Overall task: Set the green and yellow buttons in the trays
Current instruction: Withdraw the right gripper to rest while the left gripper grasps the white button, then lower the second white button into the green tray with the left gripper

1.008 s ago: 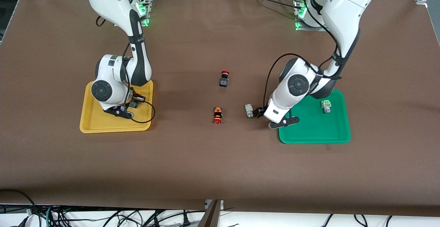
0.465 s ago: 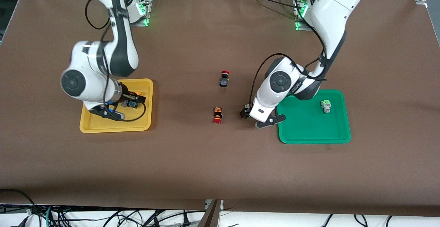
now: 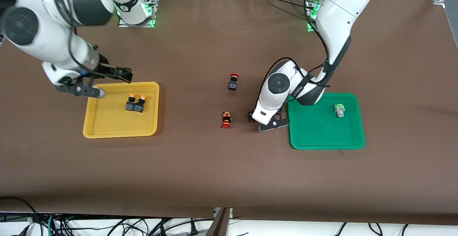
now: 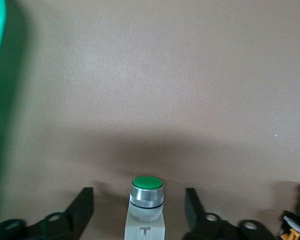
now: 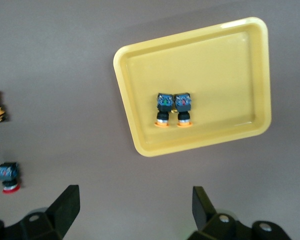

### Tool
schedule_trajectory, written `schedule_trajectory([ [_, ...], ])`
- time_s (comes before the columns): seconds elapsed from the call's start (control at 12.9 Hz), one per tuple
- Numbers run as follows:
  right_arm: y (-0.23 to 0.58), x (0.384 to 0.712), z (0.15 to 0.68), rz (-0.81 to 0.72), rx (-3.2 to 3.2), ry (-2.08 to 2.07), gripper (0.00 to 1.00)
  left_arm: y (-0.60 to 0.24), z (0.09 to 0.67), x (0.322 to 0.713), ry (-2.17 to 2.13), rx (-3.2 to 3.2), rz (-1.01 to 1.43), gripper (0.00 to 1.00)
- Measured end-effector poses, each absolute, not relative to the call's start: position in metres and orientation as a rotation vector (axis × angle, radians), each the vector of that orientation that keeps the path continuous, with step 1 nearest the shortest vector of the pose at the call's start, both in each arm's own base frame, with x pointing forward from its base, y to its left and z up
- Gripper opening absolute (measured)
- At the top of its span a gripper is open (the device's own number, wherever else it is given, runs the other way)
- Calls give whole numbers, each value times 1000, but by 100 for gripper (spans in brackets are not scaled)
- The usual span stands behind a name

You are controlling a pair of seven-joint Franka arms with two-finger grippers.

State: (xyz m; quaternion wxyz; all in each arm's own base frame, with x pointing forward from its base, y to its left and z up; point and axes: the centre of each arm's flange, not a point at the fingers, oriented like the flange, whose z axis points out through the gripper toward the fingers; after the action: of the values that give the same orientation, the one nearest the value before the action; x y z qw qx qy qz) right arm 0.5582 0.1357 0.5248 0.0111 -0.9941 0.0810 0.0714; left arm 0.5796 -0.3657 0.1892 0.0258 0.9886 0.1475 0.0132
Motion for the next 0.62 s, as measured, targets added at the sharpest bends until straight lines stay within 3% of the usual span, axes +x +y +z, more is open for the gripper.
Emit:
schedule_trajectory([
  [0.23, 119, 550, 560, 251, -3087, 218, 100, -369, 181, 572, 475, 3081, -2, 37],
  [0.62, 91, 557, 580, 271, -3093, 144, 100, -327, 229, 596, 341, 3181, -61, 33],
])
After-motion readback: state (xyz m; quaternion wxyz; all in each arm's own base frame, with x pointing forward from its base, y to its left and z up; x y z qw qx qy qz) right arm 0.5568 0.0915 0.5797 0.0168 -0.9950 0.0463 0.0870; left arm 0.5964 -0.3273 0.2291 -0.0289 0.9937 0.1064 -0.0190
